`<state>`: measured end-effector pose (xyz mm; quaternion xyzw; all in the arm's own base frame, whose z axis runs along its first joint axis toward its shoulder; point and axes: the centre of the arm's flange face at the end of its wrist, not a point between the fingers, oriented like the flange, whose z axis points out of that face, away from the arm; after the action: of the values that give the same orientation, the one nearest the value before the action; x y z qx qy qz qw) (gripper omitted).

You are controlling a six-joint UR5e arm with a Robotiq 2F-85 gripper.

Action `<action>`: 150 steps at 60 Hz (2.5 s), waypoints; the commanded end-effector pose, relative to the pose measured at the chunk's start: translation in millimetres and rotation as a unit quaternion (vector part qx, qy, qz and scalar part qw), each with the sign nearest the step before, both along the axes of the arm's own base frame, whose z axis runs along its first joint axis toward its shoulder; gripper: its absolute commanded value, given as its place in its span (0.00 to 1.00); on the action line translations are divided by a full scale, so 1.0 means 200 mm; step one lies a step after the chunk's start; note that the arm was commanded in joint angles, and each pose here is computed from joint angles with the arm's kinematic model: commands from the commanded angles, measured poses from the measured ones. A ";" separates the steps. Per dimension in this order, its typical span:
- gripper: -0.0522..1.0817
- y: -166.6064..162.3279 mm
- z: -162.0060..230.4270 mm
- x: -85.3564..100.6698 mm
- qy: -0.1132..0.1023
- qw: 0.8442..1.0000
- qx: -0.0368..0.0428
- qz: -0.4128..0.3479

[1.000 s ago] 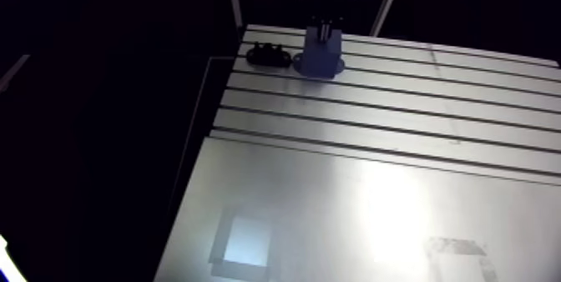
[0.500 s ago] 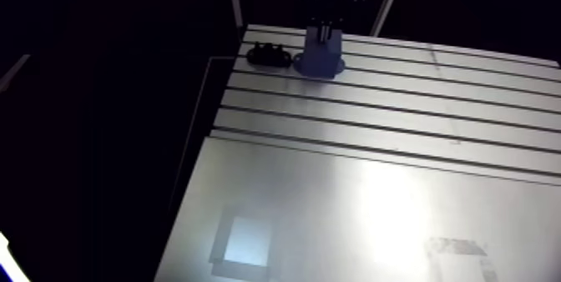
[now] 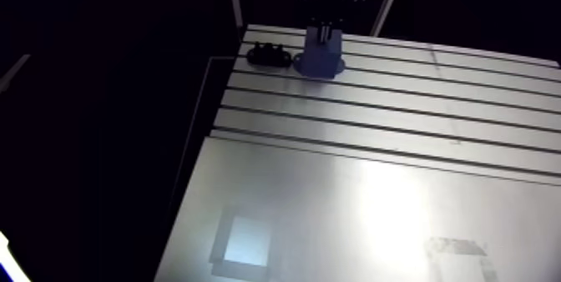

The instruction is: Pick up the M10 bolt and insert it into the hex recess until seated.

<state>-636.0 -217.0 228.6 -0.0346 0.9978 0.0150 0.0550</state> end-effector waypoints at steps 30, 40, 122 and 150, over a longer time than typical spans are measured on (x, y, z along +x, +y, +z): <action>1.00 0.00 0.04 -0.01 0.007 1.000 -0.002 0.000; 1.00 0.00 0.05 -0.01 0.009 1.000 -0.001 0.001; 0.05 0.06 0.73 0.22 -0.001 1.000 0.002 0.007; 0.05 0.29 1.24 0.54 0.068 0.998 -0.005 0.007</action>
<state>-582.2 -196.3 398.0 -0.0394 0.9985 0.0155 0.0342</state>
